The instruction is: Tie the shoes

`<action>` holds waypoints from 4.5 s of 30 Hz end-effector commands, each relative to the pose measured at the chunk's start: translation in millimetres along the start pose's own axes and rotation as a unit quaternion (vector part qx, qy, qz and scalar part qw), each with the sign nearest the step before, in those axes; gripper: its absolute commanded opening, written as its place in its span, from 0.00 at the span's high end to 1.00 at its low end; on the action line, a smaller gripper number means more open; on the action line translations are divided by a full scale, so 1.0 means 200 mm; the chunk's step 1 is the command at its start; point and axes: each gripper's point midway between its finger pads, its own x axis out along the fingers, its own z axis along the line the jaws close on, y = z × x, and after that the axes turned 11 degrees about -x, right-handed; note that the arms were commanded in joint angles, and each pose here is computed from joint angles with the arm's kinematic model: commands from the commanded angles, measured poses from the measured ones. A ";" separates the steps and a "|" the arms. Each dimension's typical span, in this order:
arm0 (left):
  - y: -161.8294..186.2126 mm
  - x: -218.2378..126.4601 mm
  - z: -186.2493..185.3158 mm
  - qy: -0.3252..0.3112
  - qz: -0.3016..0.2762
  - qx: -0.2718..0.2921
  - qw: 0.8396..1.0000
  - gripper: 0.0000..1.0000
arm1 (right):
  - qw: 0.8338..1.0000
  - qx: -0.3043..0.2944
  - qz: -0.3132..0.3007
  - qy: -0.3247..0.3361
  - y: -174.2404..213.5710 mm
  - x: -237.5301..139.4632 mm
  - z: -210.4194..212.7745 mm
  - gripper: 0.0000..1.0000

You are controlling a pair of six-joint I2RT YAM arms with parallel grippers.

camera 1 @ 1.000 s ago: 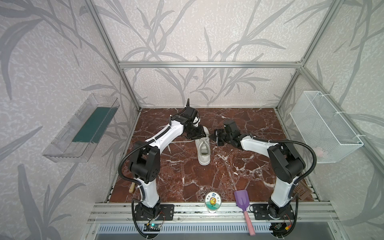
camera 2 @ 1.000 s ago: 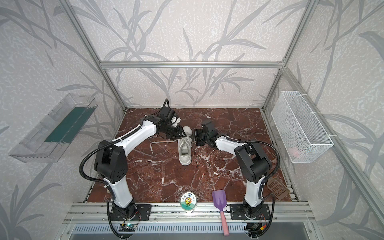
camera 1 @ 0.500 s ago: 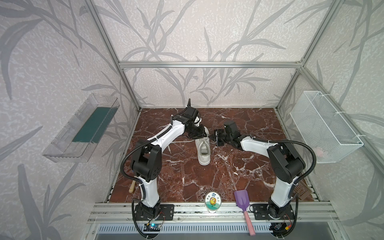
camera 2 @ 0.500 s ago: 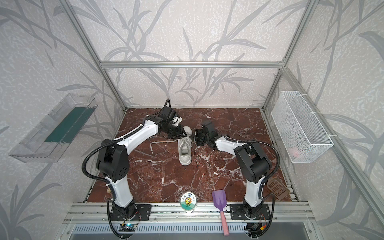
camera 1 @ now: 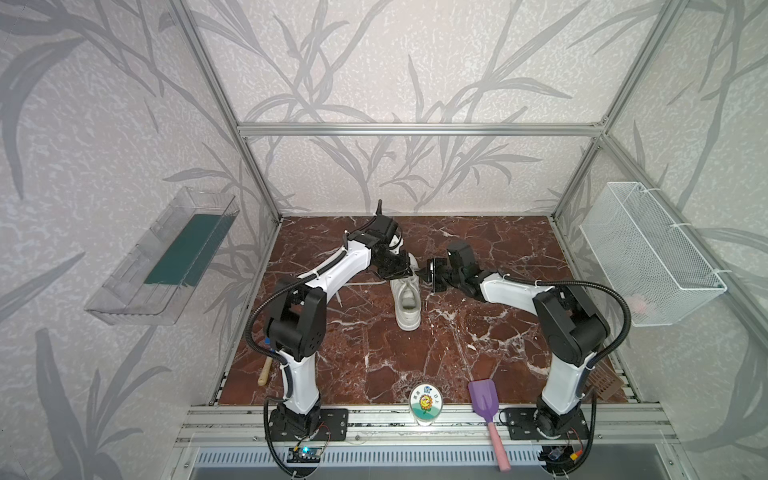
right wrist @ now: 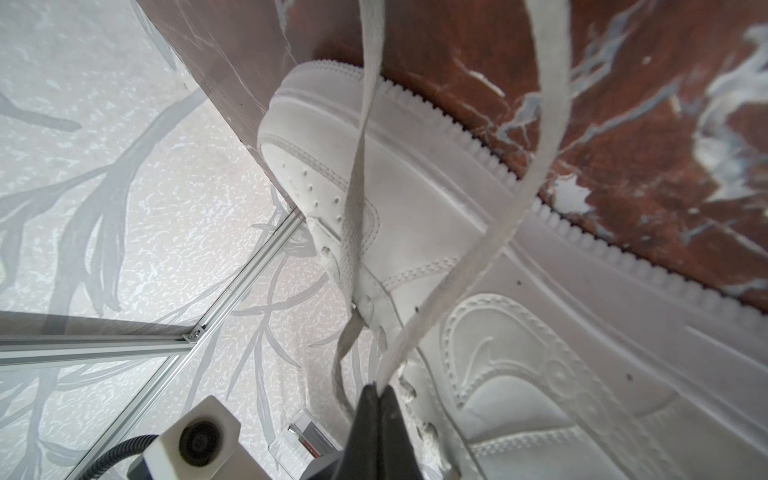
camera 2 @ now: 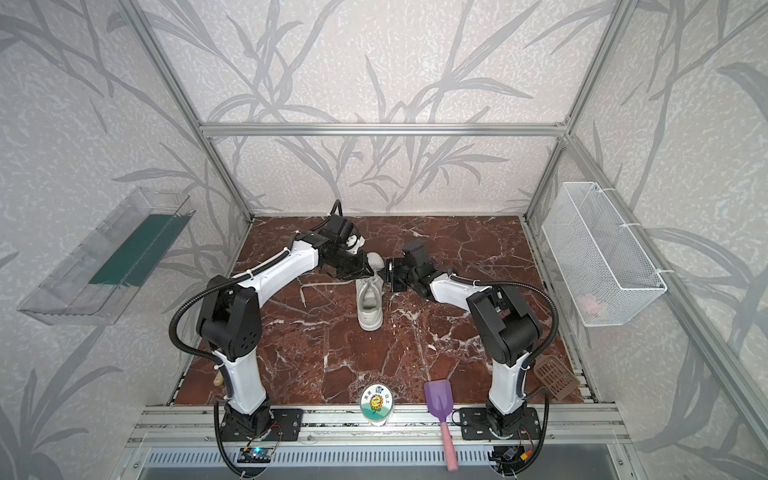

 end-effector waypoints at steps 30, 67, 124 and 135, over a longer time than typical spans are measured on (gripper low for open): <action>-0.17 -0.41 -0.32 0.059 -0.074 0.043 0.995 1.00 | 0.952 -0.246 -0.173 0.061 -0.25 -0.49 0.04 0.61; -0.22 -0.63 -0.44 0.113 -0.104 0.035 0.987 1.00 | 0.641 -0.767 -0.041 -0.014 0.18 -0.08 0.47 0.76; -0.35 -0.02 0.83 -0.281 -0.040 0.003 0.959 0.55 | 0.656 -0.753 -0.038 -0.041 0.27 -0.26 0.55 0.99; -0.33 0.06 0.85 -0.294 -0.021 0.009 0.955 0.60 | 0.661 -0.749 -0.035 -0.037 0.25 -0.26 0.54 0.99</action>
